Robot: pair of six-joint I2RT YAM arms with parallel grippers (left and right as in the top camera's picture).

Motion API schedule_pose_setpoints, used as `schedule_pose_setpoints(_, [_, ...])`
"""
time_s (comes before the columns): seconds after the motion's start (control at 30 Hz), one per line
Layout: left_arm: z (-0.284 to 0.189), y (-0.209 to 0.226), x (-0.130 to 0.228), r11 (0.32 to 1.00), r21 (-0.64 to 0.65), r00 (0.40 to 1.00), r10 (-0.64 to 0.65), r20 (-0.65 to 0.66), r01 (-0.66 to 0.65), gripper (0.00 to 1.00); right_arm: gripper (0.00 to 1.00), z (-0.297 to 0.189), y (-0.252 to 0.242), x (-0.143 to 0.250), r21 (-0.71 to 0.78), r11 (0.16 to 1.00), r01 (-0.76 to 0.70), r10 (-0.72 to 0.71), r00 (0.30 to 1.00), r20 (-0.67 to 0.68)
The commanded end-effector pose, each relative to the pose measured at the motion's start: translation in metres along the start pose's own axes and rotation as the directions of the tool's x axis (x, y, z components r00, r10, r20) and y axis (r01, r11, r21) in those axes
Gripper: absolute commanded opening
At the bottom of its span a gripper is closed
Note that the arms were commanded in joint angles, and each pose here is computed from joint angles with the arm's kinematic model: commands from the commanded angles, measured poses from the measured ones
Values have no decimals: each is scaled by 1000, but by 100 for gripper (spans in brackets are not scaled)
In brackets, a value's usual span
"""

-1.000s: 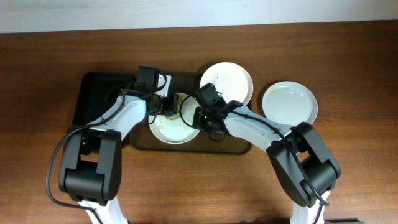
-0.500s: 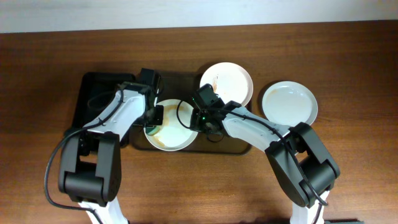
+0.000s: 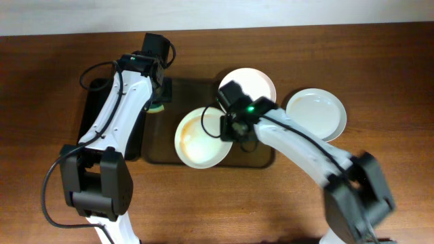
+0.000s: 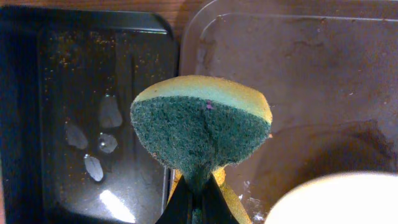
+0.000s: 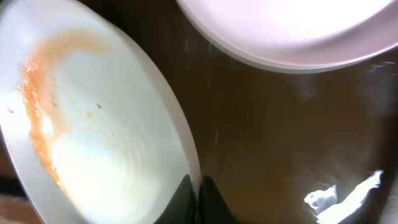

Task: Clean dirty plates on tray and stack at the side
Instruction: 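Carry the plate with the right gripper and stack it on the side plate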

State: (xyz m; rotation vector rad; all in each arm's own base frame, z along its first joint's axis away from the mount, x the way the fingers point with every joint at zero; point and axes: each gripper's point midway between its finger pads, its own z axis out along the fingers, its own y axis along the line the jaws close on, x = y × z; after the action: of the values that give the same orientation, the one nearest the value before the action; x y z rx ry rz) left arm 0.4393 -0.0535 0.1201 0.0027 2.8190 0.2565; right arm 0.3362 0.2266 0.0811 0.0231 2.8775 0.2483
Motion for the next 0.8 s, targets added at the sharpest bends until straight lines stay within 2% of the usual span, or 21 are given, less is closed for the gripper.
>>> schedule_pose_setpoints(0.0, [-5, -4, -8, 999, 38, 999, -28, 26, 27, 1, 4, -76, -23, -37, 179, 982, 65, -106, 967, 230])
schedule_pose_setpoints(0.07, [-5, -4, -10, 999, 40, 999, -29, 31, 28, 1, 4, -103, -40, -43, 382, 922, 59, -192, 927, 323])
schedule_pose_setpoints(0.17, [-5, -7, -12, 998, 57, 999, -32, 38, 30, 1, 4, -130, -37, -44, 563, 824, 59, -337, 850, 404])
schedule_pose_setpoints(0.2, [-5, -9, -12, 997, 68, 999, -33, 38, 30, 1, 4, -139, -33, -45, 606, 794, 49, -378, 820, 430])
schedule_pose_setpoints(0.23, [-5, -12, -12, 996, 85, 999, -33, 38, 29, 1, 4, -157, -26, -48, 684, 730, 10, -454, 754, 474])
schedule_pose_setpoints(0.3, [-6, -14, -12, 995, 93, 999, -33, 38, 30, 1, 4, -177, -20, -49, 755, 654, -47, -533, 680, 504])
schedule_pose_setpoints(0.47, [-5, -12, -13, 995, 93, 999, -36, 37, 32, 1, 4, -210, -1, -45, 790, 594, -152, -611, 554, 566])
schedule_pose_setpoints(0.67, [-4, -9, -13, 995, 90, 998, -43, 36, 39, 1, 4, -207, 2, -44, 779, 611, -142, -601, 557, 573])
schedule_pose_setpoints(0.73, [-5, -9, -13, 995, 91, 998, -43, 36, 39, 1, 4, -196, 1, -44, 751, 650, -112, -566, 589, 577])
schedule_pose_setpoints(0.77, [-4, -9, -12, 995, 90, 999, -42, 34, 39, 1, 4, -180, -5, -43, 716, 695, -69, -515, 647, 562])
